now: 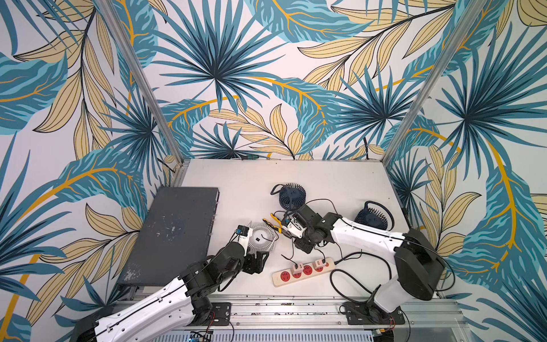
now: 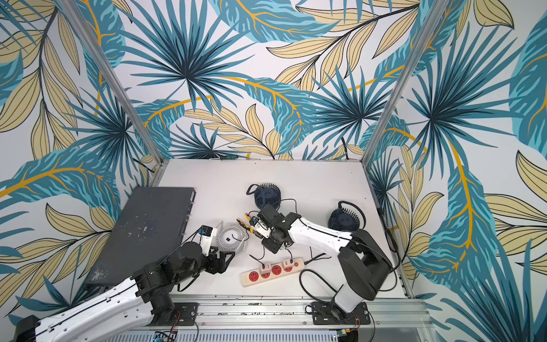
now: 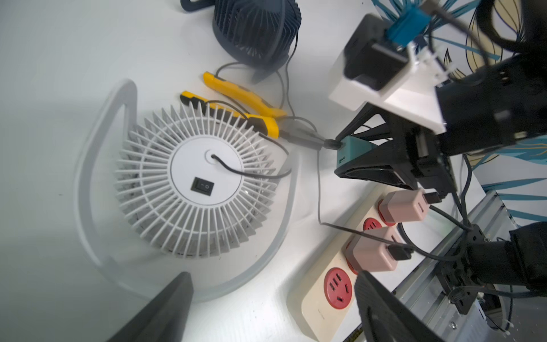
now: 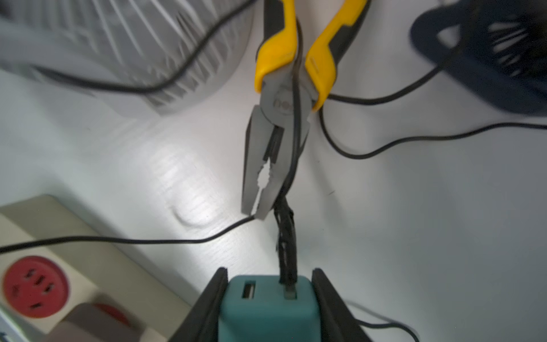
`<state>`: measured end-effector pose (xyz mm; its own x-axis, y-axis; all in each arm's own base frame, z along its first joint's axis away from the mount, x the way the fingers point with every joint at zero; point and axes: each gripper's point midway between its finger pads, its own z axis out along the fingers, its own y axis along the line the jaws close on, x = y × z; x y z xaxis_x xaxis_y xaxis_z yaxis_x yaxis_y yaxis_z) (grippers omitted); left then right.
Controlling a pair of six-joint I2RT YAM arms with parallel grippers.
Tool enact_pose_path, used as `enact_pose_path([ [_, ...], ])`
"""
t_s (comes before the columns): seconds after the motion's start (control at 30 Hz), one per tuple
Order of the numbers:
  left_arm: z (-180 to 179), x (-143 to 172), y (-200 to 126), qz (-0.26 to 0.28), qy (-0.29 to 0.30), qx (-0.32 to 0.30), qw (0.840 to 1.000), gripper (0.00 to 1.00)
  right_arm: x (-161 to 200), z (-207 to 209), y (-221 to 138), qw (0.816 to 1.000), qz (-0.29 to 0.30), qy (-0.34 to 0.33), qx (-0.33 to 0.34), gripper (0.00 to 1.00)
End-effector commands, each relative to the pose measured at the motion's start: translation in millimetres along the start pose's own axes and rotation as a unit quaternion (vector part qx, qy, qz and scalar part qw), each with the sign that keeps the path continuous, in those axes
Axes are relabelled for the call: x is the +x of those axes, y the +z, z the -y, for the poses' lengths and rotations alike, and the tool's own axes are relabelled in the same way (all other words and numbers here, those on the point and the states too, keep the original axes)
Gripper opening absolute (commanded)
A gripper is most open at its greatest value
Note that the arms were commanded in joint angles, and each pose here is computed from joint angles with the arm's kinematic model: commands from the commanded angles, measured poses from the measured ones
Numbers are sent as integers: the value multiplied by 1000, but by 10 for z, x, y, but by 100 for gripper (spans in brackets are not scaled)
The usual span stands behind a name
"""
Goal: Plug the desk fan into the power strip
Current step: Pick up the plug from the center of the board.
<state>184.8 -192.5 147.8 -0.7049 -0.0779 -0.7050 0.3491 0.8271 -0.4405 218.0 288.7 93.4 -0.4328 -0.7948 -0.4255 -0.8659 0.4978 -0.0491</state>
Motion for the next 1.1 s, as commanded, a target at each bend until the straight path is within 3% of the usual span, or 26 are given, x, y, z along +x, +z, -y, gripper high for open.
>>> enact_pose_path([
  [0.0,189,-517,-216,69,2,5,998,89,-584,12,-458,987,123,97,-24,17],
  [0.1,374,-829,-332,100,11,17,995,89,-912,104,-725,965,187,180,-36,13],
  [0.2,529,-1084,-403,120,15,23,992,89,-1224,238,-997,923,255,281,-56,14],
  [0.33,590,-1206,-316,117,-12,12,993,89,-1498,287,-1254,865,329,365,-105,14],
  [0.43,648,-1240,-192,114,-35,17,993,89,-1565,292,-1341,837,354,397,-129,14],
  [0.63,757,-1282,81,92,-60,23,994,87,-1551,237,-1370,810,349,441,-166,18],
  [0.83,844,-1495,186,126,-87,45,987,86,-1503,179,-1417,780,353,475,-202,17],
  [1.07,999,-1562,344,119,-96,69,986,91,-1442,178,-1410,767,355,493,-206,17],
])
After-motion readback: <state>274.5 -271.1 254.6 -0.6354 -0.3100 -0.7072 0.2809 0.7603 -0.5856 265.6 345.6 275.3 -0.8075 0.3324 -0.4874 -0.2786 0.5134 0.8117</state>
